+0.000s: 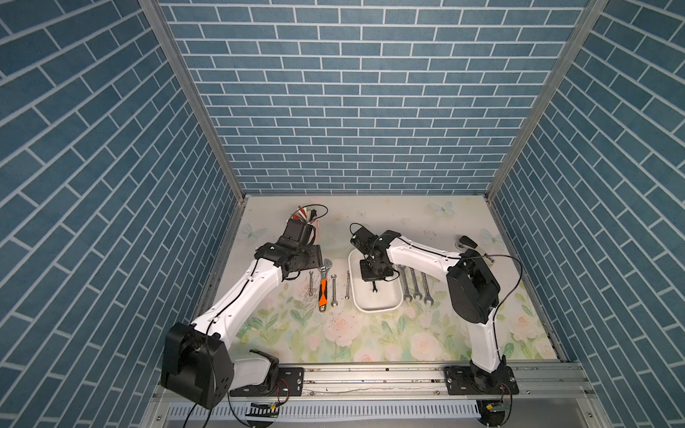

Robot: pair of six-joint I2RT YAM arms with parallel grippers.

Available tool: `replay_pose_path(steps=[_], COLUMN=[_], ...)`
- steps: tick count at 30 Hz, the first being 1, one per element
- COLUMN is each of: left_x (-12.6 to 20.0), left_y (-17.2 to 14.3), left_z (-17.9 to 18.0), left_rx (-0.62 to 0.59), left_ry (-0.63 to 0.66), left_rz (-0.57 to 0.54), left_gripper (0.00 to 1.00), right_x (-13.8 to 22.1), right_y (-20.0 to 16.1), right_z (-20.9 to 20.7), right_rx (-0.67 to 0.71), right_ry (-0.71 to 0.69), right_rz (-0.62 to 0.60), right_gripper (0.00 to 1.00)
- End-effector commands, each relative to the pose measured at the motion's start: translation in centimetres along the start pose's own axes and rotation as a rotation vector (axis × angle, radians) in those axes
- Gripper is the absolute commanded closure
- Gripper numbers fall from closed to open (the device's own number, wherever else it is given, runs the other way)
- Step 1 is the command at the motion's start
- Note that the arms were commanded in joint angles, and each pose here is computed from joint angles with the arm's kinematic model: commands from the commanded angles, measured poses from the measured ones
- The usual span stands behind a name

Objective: Take out the wrench from the storage box
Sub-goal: Pick up the wrench from the storage box, then place the wrench at the center of the board.

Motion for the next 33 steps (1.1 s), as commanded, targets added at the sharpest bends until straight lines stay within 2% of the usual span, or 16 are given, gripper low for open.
replay_pose_path(steps=[1, 10, 15, 24, 33], left_x=[1.1, 1.4, 1.6, 1.5, 0.8], left_y=[0.5, 0.6, 0.7, 0.6, 0.7], left_z=[0.2, 0.1, 0.1, 0.0, -0.8], left_rx=[0.007, 0.014, 0.019, 0.033, 0.053], left_ry=[0.000, -0.006, -0.007, -0.006, -0.043], left_rz=[-0.018, -0.022, -0.021, -0.005, 0.016], left_gripper=[0.28, 0.28, 0.28, 0.28, 0.28], right_x=[3.3, 8.2, 9.1, 7.0, 1.9], right_y=[0.5, 0.8, 0.5, -0.9, -2.1], right_z=[-1.1, -4.4, -7.7, -14.7, -20.0], right_rx=[0.003, -0.029, -0.045, -0.094, -0.102], right_ry=[-0.020, -0.057, -0.092, -0.142, -0.220], right_rz=[-0.048, -0.123, -0.139, -0.129, -0.042], right_gripper=[0.93, 0.93, 0.93, 0.94, 0.95])
Point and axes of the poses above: each gripper's point midway between its finger pads, its own x axis back along the fingers, its own z axis along the line the jaws close on, y = z × x, the point moved 6 cm from there along x, back along the fingers, and after that the axes turned 2 degrees about -x, right-handed, at the moved point
